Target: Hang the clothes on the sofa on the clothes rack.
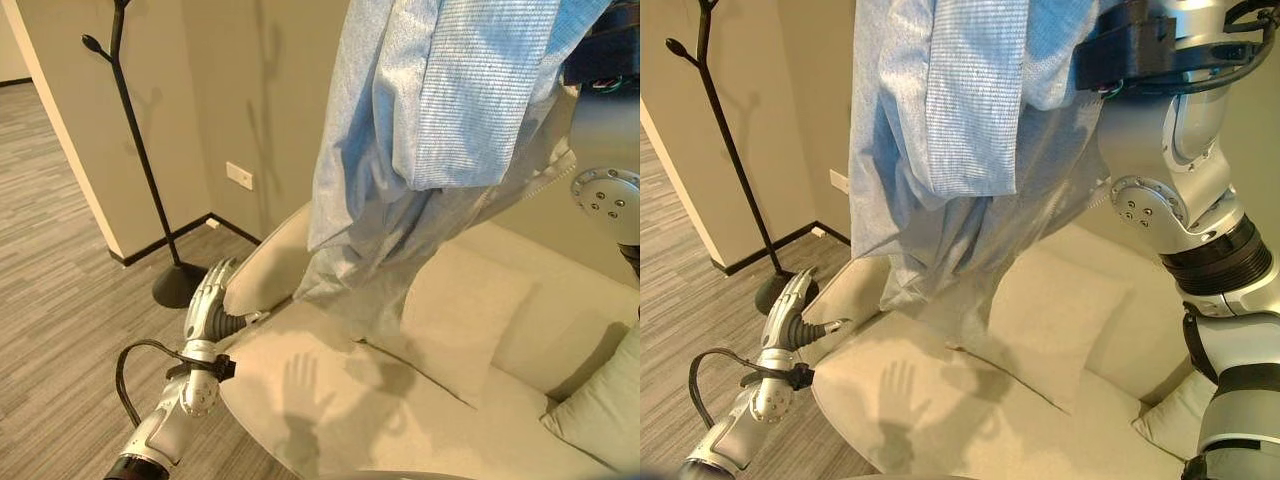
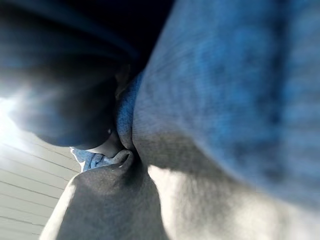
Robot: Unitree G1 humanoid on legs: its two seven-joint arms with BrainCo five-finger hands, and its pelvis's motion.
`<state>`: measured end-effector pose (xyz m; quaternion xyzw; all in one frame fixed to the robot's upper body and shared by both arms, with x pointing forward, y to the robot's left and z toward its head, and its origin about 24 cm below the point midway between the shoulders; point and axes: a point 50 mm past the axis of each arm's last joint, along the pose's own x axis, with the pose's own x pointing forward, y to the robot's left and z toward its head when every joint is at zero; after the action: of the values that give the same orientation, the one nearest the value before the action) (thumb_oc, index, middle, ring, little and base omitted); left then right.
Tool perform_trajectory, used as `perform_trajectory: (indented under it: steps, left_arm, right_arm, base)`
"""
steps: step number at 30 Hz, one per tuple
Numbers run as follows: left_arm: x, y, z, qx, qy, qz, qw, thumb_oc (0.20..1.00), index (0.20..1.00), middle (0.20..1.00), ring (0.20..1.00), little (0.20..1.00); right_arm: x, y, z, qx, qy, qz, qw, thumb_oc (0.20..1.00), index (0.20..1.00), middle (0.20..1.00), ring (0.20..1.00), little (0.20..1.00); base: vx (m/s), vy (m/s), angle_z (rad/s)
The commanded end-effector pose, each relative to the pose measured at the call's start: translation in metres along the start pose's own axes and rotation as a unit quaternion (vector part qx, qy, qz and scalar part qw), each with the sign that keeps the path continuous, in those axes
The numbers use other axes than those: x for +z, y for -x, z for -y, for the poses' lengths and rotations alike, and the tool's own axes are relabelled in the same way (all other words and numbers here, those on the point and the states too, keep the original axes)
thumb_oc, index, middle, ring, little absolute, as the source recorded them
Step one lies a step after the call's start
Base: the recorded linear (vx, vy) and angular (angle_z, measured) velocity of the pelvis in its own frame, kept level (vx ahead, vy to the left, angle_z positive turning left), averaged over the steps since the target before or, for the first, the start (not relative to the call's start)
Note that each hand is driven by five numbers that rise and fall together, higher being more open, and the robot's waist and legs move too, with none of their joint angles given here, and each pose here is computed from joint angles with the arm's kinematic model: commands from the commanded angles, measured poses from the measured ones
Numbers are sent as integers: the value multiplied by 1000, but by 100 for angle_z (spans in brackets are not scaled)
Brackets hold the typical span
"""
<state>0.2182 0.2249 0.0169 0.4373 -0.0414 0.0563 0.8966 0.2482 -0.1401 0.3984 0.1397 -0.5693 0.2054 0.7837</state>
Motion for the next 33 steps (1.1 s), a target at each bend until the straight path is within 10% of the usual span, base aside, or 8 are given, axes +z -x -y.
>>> perform_trajectory:
  steps: [1,17,18,19,28,33]
  left_arm:
    - [48,-34,-19,25,36,126,991,1000,1000,1000,1000,1000]
    - [204,-62,105,-207,214,238,925,1000,1000,1000,1000,1000]
    - [206,-59,114,-227,210,232,922,736,736,736,736,736]
    - [207,-57,121,-239,209,221,922,200,200,200,200,200]
    - [167,-62,125,-218,246,101,939,200,200,200,200,200]
    - [102,-67,61,-56,248,54,966,200,200,200,200,200]
  right_arm:
    - [11,-14,0,-4,-1,35,999,200,200,200,200,200]
    - [-16,-3,-39,-11,-125,22,992,200,200,200,200,200]
    - [-16,-3,-41,-12,-134,23,991,200,200,200,200,200]
    - [-17,-3,-41,-17,-139,22,990,200,200,200,200,200]
    - [-14,-2,-33,-34,-129,23,991,200,200,200,200,200]
    - [8,23,0,-41,-50,25,998,200,200,200,200,200]
  base:
    - [0,0,0]
    - [-2,3,0]
    - [0,0,0]
    - [0,0,0]
    - [-12,56,-2]
    - [-34,133,5]
